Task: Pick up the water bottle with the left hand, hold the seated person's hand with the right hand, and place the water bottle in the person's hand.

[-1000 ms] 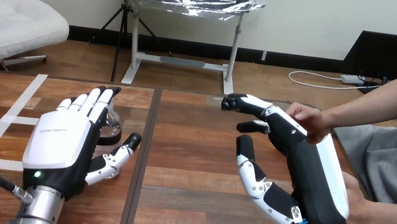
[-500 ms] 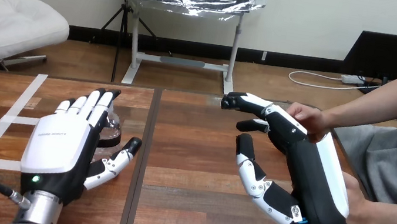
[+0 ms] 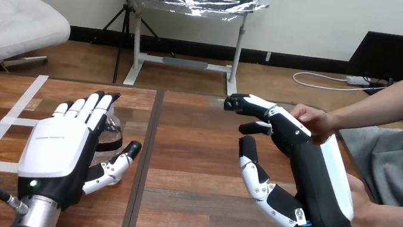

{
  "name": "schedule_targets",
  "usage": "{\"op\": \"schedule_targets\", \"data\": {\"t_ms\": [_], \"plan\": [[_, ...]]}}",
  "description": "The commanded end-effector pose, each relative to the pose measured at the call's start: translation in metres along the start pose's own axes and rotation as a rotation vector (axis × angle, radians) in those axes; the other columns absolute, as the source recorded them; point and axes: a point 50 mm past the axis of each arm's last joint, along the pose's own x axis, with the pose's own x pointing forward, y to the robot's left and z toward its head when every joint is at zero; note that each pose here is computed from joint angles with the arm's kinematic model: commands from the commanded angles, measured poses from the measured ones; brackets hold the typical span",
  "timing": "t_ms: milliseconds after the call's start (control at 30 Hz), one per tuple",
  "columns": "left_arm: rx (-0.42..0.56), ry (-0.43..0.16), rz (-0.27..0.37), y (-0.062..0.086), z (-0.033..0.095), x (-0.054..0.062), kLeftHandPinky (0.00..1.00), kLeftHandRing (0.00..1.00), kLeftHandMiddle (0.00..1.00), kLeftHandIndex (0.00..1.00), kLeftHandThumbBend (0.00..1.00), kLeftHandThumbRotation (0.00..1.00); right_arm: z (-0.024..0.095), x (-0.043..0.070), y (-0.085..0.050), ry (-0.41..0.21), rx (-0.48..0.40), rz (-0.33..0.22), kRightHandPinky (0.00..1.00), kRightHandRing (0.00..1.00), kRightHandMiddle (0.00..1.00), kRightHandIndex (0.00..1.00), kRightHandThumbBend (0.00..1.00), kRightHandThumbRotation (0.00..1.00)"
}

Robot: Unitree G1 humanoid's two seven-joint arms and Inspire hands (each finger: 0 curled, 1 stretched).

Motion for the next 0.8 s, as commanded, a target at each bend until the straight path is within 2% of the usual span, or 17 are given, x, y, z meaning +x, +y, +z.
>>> {"op": "schedule_targets", "data": {"t_ms": [0,367,767], "plan": [[0.021,-0.013,0.062,0.01,0.0,0.01,0.95,0.95,0.97,0.97,0.49,1.0,0.005,0.015,-0.006,-0.065,-0.004,-0.02,0.66,0.78,0.8,0.72,0.06,0.0],[0.03,0.007,0.094,0.008,-0.001,0.014,1.0,1.0,1.0,1.0,0.5,1.0,0.006,0.015,-0.006,-0.064,-0.008,-0.018,0.66,0.78,0.8,0.72,0.06,0.0],[0.042,0.012,0.151,0.008,-0.003,0.022,1.0,1.0,1.0,1.0,0.5,1.0,0.005,0.015,-0.007,-0.063,-0.01,-0.013,0.65,0.78,0.8,0.72,0.06,0.0]]}}
